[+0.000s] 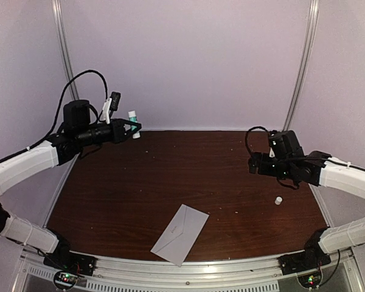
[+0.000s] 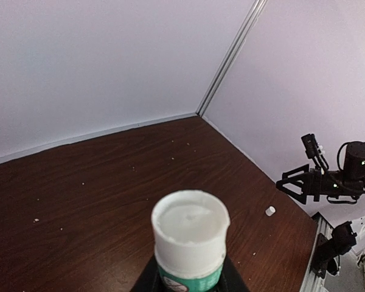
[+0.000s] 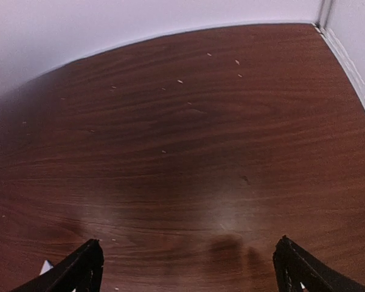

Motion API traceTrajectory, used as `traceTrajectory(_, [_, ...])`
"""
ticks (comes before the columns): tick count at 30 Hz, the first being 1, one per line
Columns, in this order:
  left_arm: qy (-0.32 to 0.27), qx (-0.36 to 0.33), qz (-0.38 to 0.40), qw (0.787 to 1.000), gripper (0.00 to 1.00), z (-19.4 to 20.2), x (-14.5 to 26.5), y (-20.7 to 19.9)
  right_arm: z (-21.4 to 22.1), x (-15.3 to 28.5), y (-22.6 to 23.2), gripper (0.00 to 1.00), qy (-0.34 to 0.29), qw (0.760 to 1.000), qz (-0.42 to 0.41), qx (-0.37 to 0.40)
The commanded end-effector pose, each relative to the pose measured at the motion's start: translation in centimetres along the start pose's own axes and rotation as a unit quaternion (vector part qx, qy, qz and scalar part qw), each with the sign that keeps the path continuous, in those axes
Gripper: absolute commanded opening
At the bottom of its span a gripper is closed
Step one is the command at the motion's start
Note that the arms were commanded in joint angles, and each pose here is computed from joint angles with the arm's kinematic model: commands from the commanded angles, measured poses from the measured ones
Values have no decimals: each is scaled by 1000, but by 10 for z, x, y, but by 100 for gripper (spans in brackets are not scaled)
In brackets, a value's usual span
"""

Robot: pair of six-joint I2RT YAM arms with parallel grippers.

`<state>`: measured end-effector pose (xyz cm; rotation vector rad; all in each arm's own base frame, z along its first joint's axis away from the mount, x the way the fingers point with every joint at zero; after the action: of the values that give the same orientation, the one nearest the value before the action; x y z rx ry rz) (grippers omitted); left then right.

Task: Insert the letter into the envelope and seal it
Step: Screw the solid glue, then pick up the solid glue cap from the center of the board.

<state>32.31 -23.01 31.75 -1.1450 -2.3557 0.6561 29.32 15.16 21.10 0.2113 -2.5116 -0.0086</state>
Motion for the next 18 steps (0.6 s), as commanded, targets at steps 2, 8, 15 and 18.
traceTrajectory(2, [-1,3,-2,1000,0,-2,0,1,55,-10,-68,98,87,989,110,-39])
traceTrajectory(8, [-19,-14,-17,1000,0,-8,7,0,96,-24,-98,93,136,978,144,-61])
traceTrajectory(15, [-33,-26,-28,999,0,-13,13,-1,121,-35,-106,74,171,970,163,-57])
traceTrajectory(18, [-33,-27,-29,999,0,-13,14,-1,129,-38,-108,64,184,967,171,-53])
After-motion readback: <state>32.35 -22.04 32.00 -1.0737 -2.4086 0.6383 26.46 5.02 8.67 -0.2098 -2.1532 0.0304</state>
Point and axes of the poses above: each gripper's point midway between its finger pads, its own x axis back along the fingers, its own y axis along the line the jaws close on, z = x × y, the point moved 3 cm from there along x, back along the fingers, and after that the axes turned 13 degrees about x, right-handed, at the moved point
